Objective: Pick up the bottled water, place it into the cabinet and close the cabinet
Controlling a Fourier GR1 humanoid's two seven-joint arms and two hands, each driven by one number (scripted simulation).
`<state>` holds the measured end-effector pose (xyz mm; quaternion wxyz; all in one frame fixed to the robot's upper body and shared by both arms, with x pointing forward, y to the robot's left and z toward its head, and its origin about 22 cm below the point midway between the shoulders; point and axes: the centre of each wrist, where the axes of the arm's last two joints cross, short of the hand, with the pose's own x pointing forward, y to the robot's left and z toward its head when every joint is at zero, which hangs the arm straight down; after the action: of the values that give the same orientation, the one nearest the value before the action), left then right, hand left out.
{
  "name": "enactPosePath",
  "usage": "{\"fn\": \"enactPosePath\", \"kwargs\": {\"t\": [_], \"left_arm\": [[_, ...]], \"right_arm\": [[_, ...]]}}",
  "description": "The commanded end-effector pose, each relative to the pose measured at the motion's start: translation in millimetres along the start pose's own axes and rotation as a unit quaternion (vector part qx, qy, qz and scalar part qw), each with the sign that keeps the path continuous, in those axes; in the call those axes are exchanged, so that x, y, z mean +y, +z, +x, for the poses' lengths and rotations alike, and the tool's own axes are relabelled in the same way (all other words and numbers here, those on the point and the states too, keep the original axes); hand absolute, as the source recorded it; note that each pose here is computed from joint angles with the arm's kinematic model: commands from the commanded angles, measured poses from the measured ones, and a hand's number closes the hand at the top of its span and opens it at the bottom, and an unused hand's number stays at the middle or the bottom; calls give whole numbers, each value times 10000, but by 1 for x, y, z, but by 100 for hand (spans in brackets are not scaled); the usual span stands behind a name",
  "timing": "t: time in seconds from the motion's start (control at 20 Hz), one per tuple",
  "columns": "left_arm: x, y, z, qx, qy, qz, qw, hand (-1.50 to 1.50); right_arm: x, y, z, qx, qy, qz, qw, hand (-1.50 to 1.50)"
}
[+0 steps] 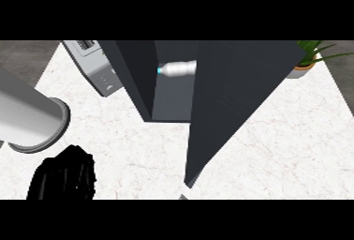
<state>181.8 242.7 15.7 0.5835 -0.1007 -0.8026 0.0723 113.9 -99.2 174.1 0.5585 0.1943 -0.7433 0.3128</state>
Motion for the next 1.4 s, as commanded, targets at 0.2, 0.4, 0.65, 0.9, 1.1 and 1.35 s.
{"fn": "enactPosePath", "kwargs": {"t": [0.2, 0.4, 0.65, 0.9, 1.1, 1.35], "left_arm": [[24, 13, 15, -49, 28, 37, 10000, 150], [47, 20, 26, -76, -60, 88, 9999, 150], [49, 35, 26, 45, 12, -74, 10000, 150], [63, 27, 30, -87, 10, -52, 9999, 150], [86, 41, 36, -49, 23, -6, 10000, 150], [87, 36, 41, -82, -103, -8, 9999, 150]], "right_arm": [[26, -60, 2, -452, 279, -228, 9983, 150], [7, -70, 12, -355, -58, -789, 9962, 150], [-25, -122, 3, -82, -328, -1144, 9929, 150], [-66, -168, -17, 244, -827, -1019, 9910, 150], [-86, -181, -51, 531, -1043, -775, 9901, 150], [-134, -200, -84, 575, -886, -946, 9899, 150]]}}
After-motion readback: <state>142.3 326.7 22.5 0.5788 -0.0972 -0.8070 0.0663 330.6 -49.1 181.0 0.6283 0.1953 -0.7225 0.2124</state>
